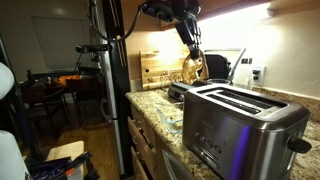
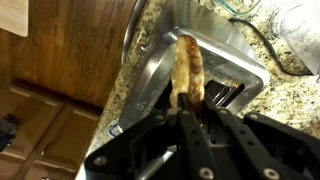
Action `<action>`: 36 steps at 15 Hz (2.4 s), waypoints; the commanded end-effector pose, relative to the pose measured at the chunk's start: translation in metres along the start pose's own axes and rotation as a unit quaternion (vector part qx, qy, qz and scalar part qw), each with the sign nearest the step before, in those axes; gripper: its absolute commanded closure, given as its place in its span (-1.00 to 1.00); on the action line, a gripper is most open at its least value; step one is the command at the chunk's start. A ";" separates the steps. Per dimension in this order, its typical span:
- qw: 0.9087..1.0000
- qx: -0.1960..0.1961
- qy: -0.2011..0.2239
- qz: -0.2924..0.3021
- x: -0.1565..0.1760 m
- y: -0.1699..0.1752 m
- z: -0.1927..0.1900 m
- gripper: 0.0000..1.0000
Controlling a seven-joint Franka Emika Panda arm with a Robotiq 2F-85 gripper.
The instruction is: Put the left slice of bread in the front compartment of the toaster
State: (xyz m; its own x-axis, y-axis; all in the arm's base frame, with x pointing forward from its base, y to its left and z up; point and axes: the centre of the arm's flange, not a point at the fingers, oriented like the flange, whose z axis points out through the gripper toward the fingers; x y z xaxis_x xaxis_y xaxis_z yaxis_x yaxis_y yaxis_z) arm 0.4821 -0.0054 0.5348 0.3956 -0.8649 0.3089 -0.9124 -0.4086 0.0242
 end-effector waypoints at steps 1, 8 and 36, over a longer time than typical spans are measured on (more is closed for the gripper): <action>0.999 0.004 -0.003 0.037 0.003 0.021 0.012 0.83; 0.996 0.016 -0.014 0.083 0.030 0.040 0.032 0.84; 0.987 0.069 -0.034 0.139 0.060 0.043 0.076 0.59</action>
State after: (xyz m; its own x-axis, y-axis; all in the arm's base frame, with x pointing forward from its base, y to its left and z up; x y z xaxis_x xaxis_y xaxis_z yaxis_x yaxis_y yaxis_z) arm 0.4744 -0.0968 0.4818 0.1423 -0.9647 0.2214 -0.9655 -0.1846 -0.1836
